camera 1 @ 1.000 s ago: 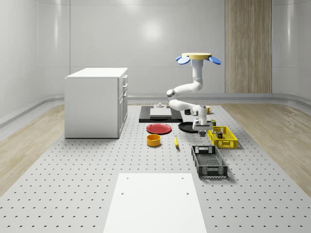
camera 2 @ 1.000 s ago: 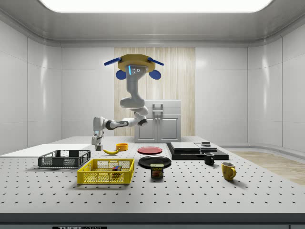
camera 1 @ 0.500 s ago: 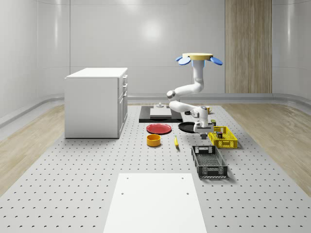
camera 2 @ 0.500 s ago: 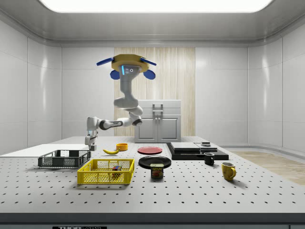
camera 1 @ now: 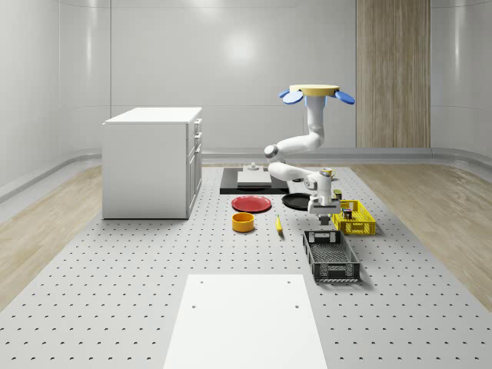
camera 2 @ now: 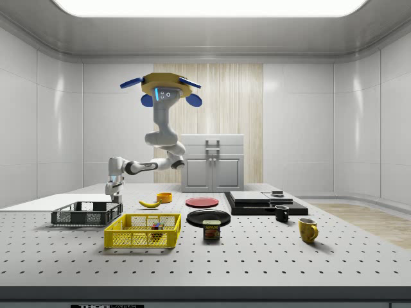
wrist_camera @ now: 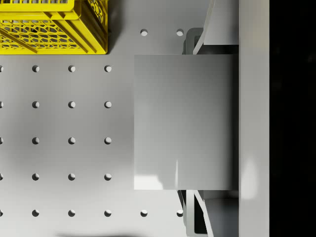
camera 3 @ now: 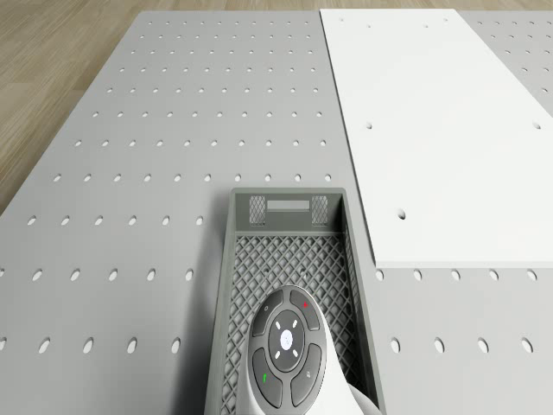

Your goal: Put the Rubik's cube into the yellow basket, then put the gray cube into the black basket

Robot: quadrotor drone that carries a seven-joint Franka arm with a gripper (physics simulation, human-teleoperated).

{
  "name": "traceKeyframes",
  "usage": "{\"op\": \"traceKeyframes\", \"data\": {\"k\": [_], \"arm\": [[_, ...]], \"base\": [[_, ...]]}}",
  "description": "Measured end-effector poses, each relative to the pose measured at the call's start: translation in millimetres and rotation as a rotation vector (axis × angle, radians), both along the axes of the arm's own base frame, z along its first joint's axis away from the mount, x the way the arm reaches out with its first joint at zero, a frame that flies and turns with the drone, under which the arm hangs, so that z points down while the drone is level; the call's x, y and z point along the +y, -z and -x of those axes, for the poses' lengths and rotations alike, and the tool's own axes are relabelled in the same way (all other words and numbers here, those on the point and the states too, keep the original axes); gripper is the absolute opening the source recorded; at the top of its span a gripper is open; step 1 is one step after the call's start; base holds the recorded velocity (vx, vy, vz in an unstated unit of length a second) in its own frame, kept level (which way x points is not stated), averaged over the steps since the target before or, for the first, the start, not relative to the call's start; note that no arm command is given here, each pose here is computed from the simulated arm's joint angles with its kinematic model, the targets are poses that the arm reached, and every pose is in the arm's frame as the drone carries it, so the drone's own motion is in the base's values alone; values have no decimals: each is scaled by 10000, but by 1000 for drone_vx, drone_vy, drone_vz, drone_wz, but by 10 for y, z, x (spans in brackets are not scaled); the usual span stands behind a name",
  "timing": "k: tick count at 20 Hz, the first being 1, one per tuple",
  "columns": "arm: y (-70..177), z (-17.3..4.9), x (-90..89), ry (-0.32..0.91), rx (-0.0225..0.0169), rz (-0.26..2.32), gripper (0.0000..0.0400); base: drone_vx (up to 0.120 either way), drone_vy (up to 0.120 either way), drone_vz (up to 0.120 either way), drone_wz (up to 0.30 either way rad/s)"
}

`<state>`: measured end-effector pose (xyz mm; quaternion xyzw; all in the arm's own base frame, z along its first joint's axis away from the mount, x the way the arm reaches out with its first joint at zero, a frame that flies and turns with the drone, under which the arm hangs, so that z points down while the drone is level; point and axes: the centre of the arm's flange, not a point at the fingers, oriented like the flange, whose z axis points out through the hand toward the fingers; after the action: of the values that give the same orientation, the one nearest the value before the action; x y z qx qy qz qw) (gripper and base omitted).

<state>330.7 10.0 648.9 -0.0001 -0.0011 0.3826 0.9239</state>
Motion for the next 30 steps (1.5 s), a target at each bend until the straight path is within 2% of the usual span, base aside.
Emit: {"op": "traceKeyframes", "data": {"k": [15,30], "arm": [[0,0,0,0,0,0,250],[0,0,0,-1,0,0,250]], "base": [[120,0,-3,0],[0,-13,-112,0]]}}
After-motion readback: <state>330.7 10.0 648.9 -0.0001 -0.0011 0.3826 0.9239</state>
